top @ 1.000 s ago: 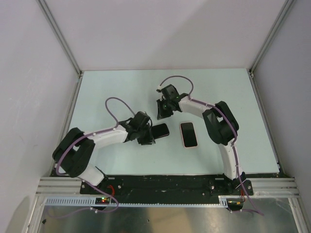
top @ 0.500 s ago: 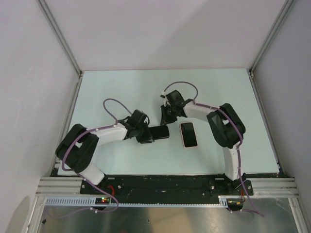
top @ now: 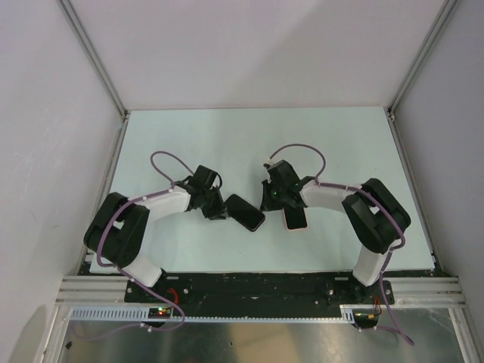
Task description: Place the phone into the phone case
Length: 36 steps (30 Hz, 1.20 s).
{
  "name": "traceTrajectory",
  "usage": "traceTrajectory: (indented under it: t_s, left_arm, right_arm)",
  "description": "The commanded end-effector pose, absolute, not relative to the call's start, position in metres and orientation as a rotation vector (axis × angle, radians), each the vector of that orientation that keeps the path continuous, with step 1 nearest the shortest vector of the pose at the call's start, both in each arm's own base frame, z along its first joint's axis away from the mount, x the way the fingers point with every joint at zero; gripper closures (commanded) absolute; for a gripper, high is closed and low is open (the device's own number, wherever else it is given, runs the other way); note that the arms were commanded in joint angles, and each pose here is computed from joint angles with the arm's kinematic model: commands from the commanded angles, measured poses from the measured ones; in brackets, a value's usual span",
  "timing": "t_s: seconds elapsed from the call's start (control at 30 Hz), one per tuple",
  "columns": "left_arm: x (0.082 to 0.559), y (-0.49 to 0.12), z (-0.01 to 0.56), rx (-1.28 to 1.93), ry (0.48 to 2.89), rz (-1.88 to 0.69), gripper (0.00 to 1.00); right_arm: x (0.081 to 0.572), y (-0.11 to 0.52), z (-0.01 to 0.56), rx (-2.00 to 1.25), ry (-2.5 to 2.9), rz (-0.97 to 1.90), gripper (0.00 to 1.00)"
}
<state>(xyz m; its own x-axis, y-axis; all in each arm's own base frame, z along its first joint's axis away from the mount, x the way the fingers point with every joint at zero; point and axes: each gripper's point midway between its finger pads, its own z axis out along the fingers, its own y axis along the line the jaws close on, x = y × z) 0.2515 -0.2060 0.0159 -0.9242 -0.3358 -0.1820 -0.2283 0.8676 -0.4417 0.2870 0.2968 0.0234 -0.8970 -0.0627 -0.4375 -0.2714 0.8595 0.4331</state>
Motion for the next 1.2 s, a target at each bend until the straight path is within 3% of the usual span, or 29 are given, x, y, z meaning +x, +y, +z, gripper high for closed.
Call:
traceTrajectory:
  t_s: [0.0, 0.23, 0.4, 0.53, 1.03, 1.17]
  left_arm:
    - [0.299, -0.19, 0.028, -0.418, 2.638, -0.497, 0.75]
    - [0.299, -0.194, 0.037, -0.384, 2.639, -0.53, 0.74]
    - [0.278, -0.197, 0.049, -0.368, 2.616, -0.581, 0.73]
    - [0.258, -0.208, 0.054, -0.351, 2.604, -0.604, 0.71]
    - [0.242, -0.239, 0.046, -0.287, 2.645, -0.597, 0.7]
    - [0.24, -0.242, 0.041, -0.281, 2.66, -0.594, 0.7]
  right_arm:
    - [0.232, 0.291, 0.011, -0.27, 2.785, 0.699, 0.93]
    - [0.236, 0.277, 0.017, -0.228, 2.756, 0.613, 0.92]
    - [0.256, 0.26, 0.041, -0.138, 2.648, 0.573, 0.75]
    - [0.26, 0.27, 0.061, -0.169, 2.57, 0.631, 0.67]
    - [0.25, 0.305, 0.047, -0.306, 2.596, 0.624, 0.68]
    - [0.251, 0.306, 0.042, -0.316, 2.608, 0.589, 0.72]
